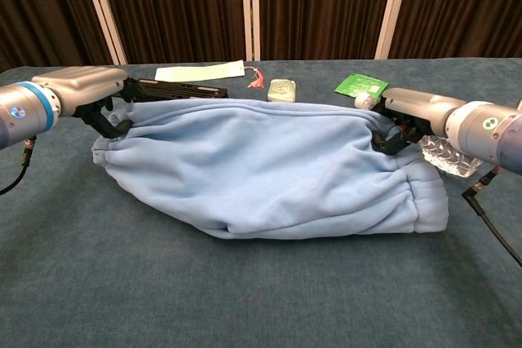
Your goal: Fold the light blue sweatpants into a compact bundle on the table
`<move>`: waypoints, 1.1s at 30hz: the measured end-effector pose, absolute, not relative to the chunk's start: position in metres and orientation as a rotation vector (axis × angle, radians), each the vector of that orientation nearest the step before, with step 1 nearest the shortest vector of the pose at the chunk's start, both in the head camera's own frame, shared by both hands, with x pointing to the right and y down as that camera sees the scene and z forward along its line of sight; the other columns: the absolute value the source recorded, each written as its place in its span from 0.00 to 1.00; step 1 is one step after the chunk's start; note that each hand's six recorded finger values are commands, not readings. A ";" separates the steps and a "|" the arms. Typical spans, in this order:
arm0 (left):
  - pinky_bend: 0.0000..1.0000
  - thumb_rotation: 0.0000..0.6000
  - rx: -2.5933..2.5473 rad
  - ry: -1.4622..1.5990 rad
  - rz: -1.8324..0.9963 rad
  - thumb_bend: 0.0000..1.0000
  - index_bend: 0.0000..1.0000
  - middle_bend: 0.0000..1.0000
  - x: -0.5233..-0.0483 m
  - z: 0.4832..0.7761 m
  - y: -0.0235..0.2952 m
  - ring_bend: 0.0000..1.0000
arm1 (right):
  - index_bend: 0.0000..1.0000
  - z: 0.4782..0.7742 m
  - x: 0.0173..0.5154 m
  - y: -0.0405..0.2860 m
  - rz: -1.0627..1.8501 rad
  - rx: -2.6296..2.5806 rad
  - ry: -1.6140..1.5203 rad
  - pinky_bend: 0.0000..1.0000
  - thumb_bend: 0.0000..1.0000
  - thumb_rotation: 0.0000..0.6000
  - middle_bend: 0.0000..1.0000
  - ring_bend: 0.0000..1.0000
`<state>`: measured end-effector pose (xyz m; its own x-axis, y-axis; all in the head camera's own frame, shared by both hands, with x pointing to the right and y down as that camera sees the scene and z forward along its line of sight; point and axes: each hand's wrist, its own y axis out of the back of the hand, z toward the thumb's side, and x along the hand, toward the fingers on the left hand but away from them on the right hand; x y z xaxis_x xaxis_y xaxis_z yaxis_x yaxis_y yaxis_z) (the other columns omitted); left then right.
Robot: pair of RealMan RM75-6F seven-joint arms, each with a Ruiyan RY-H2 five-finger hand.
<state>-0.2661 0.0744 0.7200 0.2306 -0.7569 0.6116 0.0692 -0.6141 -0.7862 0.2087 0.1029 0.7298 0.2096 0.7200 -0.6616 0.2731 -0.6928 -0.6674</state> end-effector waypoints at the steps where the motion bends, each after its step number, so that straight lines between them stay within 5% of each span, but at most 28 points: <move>1: 0.13 1.00 -1.793 0.632 -1.471 0.52 0.05 0.00 -0.265 0.722 0.074 0.01 | 0.20 0.730 0.209 0.103 1.487 -2.081 -0.921 0.06 0.39 1.00 0.13 0.13; 3: 0.06 1.00 -1.809 0.632 -1.483 0.51 0.00 0.00 -0.263 0.726 0.074 0.00 | 0.02 0.730 0.209 0.105 1.488 -2.077 -0.908 0.00 0.21 1.00 0.01 0.01; 7: 0.00 1.00 -1.808 0.656 -1.494 0.42 0.00 0.00 -0.266 0.728 0.071 0.00 | 0.00 0.724 0.208 0.108 1.466 -2.082 -0.892 0.00 0.04 1.00 0.00 0.00; 16: 0.00 1.00 -1.832 0.725 -1.496 0.44 0.00 0.00 -0.278 0.715 0.065 0.00 | 0.00 0.684 0.212 0.105 1.313 -2.027 -0.883 0.00 0.03 1.00 0.00 0.00; 25: 0.00 1.00 -1.769 0.789 -1.504 0.49 0.00 0.00 -0.321 0.669 0.064 0.00 | 0.00 0.628 0.233 0.110 1.096 -1.931 -0.786 0.00 0.03 1.00 0.00 0.00; 33: 0.00 1.00 -1.675 0.892 -1.503 0.51 0.00 0.00 -0.370 0.623 0.079 0.00 | 0.05 0.616 0.244 0.142 0.957 -1.926 -0.533 0.00 0.04 1.00 0.05 0.00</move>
<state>-0.3699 0.0789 0.6233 0.0876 -0.8562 0.5091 -0.0366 -0.5135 -0.8573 0.2443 0.1417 0.6161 0.6090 0.6798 -0.4086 -0.0105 -0.5082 -0.8612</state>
